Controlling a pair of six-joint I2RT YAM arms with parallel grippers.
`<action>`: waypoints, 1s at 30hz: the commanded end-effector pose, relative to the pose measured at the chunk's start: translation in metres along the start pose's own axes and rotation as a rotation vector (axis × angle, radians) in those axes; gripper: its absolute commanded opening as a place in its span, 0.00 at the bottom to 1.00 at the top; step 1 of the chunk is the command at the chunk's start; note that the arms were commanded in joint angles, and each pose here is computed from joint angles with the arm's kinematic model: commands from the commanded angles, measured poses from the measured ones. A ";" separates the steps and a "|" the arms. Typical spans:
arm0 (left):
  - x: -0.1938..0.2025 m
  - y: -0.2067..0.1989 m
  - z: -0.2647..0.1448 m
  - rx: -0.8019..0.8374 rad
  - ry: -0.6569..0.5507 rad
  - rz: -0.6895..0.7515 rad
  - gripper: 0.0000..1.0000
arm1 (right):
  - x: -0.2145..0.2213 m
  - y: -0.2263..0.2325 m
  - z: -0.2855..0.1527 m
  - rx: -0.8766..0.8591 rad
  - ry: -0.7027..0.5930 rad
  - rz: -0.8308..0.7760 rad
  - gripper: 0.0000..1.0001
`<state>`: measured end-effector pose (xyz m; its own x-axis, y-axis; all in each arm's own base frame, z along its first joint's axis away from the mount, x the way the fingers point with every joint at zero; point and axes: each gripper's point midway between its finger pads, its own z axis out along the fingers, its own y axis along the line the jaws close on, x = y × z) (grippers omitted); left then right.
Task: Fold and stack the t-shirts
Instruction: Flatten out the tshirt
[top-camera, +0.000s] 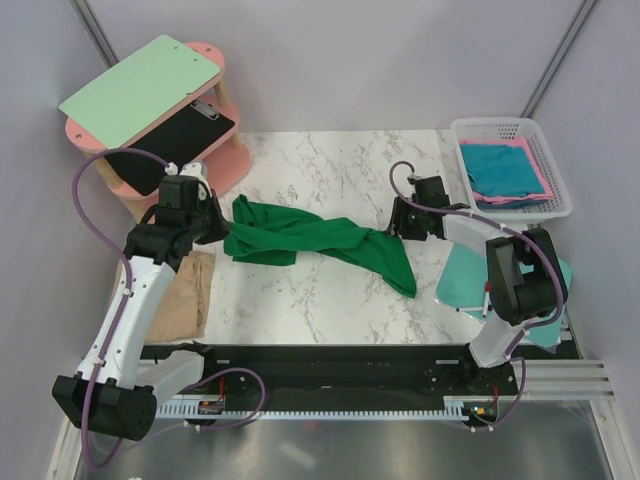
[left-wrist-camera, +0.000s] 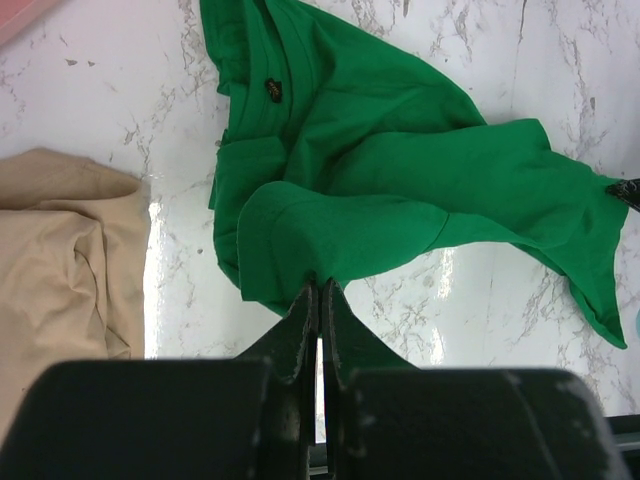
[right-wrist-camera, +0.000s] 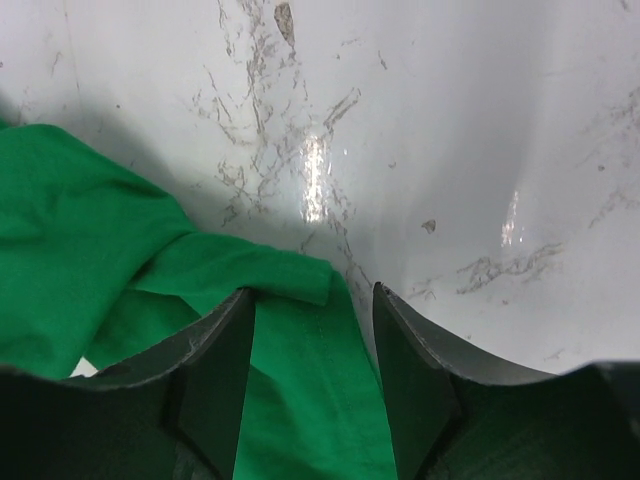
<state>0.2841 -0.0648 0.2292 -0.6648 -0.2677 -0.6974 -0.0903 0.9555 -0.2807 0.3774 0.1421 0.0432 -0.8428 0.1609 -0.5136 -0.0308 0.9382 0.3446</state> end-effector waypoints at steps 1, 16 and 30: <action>-0.008 0.000 0.003 0.002 -0.039 -0.013 0.02 | -0.035 0.020 0.006 -0.066 -0.094 -0.003 0.57; -0.003 0.003 0.007 -0.008 -0.027 -0.010 0.02 | -0.047 0.040 0.028 -0.154 -0.112 0.014 0.13; -0.043 -0.004 -0.008 -0.014 -0.128 0.018 0.02 | -0.122 0.058 -0.075 -0.107 -0.431 -0.002 0.00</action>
<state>0.2851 -0.0615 0.2208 -0.6696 -0.2660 -0.6934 -0.1070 0.9585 -0.2643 0.4219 0.1630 0.0871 -0.7360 0.2356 -0.6347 -0.0702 0.9059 0.4177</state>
